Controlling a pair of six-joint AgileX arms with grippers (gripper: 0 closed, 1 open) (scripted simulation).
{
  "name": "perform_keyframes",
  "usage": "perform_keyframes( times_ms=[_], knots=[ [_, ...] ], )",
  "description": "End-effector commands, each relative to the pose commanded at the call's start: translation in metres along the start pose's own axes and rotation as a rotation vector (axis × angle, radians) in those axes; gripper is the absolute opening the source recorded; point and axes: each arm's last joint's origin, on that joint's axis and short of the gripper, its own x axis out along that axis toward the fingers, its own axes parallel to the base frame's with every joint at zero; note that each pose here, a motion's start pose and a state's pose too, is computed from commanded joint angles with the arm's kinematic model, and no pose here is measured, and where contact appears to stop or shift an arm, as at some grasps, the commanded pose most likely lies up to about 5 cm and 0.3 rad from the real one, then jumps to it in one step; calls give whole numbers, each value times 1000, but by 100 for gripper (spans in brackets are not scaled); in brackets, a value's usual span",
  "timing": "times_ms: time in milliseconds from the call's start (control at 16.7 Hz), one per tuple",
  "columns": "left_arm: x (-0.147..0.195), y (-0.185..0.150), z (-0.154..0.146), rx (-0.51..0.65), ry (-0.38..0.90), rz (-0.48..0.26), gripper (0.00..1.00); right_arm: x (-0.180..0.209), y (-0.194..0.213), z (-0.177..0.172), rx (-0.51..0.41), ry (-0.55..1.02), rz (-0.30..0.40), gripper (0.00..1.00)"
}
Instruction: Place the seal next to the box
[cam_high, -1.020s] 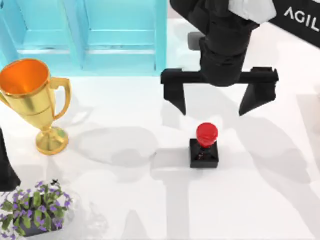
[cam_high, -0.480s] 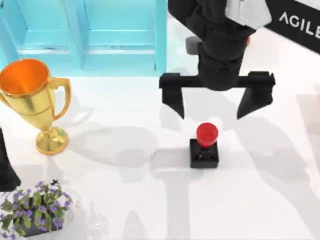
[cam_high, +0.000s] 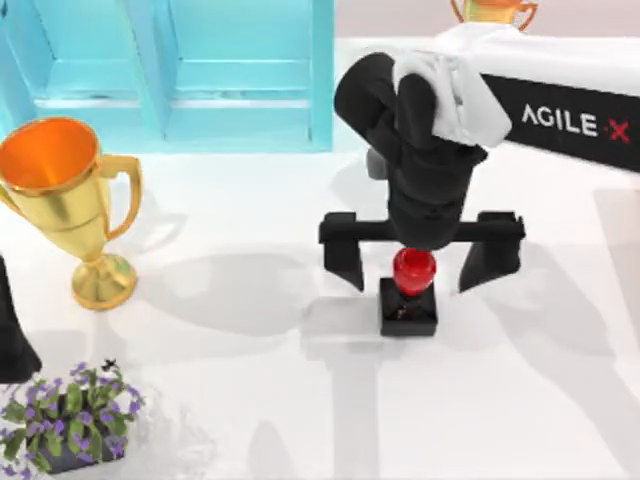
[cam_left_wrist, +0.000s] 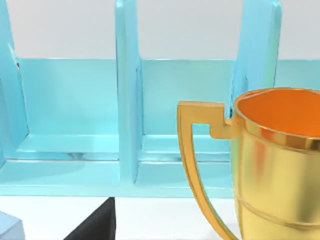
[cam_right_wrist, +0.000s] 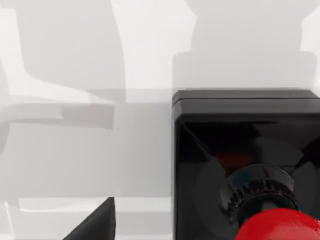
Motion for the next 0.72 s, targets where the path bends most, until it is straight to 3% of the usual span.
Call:
perform_keyframes(
  times_ms=[300,720],
  knots=[
    [0,0,0,0,0,0,100,5,0,-1,0,1,-1,100],
    [0,0,0,0,0,0,100,5,0,-1,0,1,-1,47]
  ],
)
